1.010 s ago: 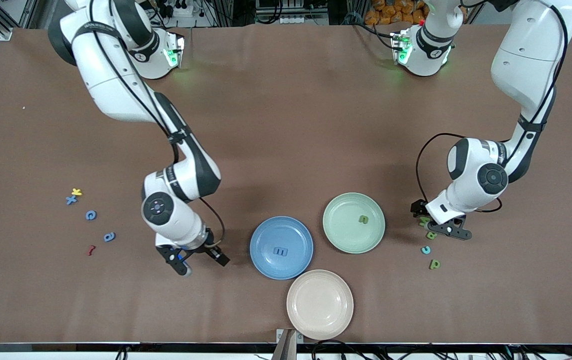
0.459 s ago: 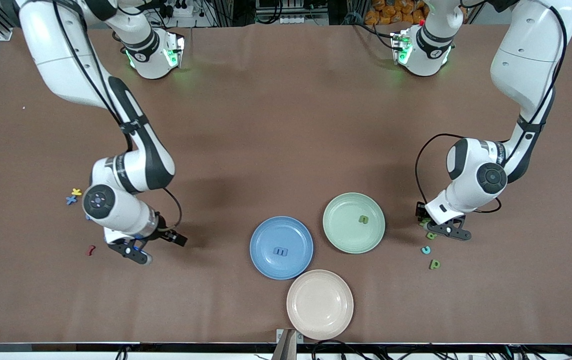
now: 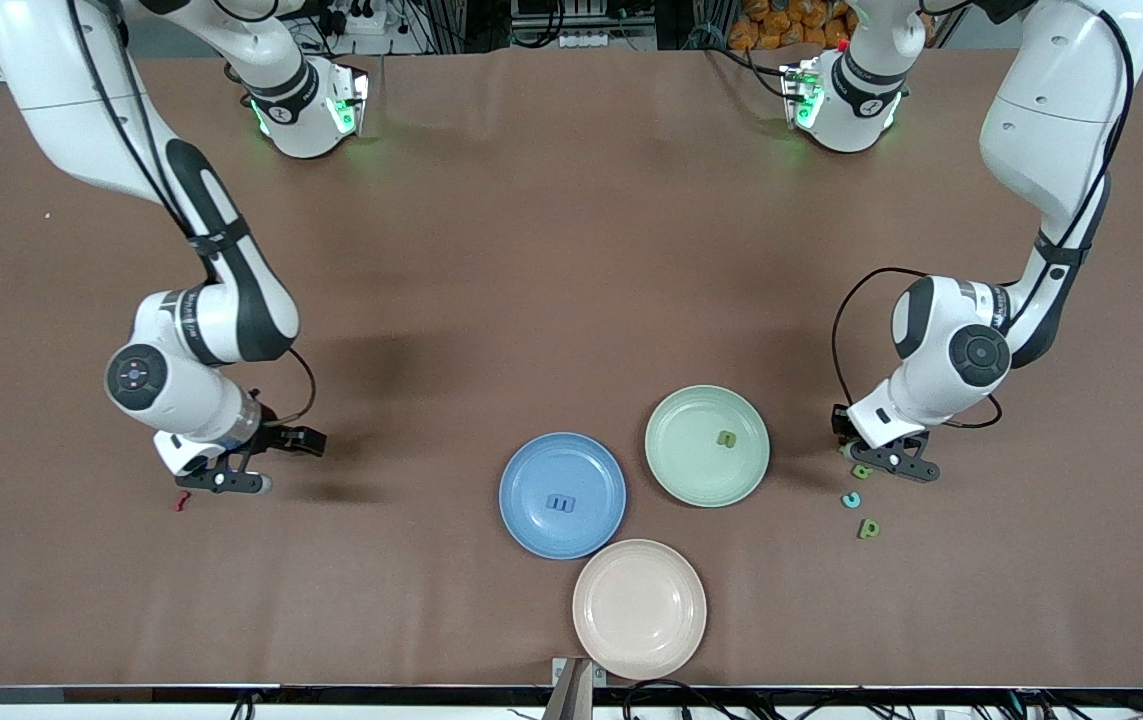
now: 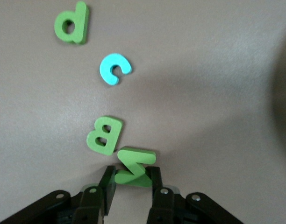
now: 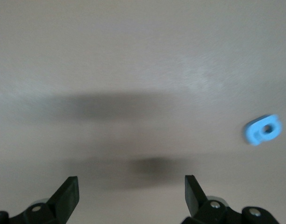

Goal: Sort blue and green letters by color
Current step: 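Drop the green N into the green plate while the right gripper reaches the a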

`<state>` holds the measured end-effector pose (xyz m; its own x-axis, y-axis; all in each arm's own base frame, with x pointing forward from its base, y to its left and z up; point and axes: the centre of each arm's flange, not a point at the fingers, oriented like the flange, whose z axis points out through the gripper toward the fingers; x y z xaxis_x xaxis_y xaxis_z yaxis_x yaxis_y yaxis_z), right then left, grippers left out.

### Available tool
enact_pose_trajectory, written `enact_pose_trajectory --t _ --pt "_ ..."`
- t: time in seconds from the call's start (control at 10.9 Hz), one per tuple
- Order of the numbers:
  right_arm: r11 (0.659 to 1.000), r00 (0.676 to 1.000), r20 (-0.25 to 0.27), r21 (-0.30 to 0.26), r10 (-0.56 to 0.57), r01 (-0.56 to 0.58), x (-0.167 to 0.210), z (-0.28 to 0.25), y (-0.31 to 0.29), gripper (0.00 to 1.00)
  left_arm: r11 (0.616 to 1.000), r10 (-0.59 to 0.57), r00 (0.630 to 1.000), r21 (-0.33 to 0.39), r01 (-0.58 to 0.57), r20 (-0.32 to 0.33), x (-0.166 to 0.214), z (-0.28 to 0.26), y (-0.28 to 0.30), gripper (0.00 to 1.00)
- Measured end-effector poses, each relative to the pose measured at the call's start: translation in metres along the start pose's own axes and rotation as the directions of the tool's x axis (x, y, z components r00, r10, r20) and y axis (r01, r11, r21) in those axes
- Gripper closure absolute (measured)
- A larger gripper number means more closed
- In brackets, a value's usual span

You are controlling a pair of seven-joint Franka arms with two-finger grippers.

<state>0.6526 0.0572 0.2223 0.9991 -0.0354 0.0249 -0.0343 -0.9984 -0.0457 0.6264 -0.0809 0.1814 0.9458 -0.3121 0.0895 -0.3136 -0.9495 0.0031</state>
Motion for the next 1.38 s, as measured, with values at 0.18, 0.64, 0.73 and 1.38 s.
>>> enact_pose_trajectory --t 0.18,0.64,0.73,1.38 --pt "0.98 0.98 0.0 -0.008 -0.199 0.199 0.002 0.0 0.04 0.0 1.0 0.004 1.0 0.003 -0.004 -0.003 0.009 -0.012 0.001 0.65" --pt "0.84 0.846 -0.034 -0.145 -0.532 0.522 0.01 0.006 0.105 0.0 1.0 -0.014 0.999 0.018 0.013 0.043 0.04 -0.073 0.032 0.65" --pt "0.834 0.84 -0.032 -0.146 -0.542 0.532 0.012 0.013 0.103 0.0 0.999 -0.041 0.998 0.011 0.041 0.042 0.048 -0.081 0.052 0.65" --pt "0.853 0.858 -0.036 -0.139 -0.513 0.504 0.028 0.039 0.129 0.0 0.973 -0.226 0.972 -0.025 0.228 0.056 0.063 -0.079 0.209 0.65"
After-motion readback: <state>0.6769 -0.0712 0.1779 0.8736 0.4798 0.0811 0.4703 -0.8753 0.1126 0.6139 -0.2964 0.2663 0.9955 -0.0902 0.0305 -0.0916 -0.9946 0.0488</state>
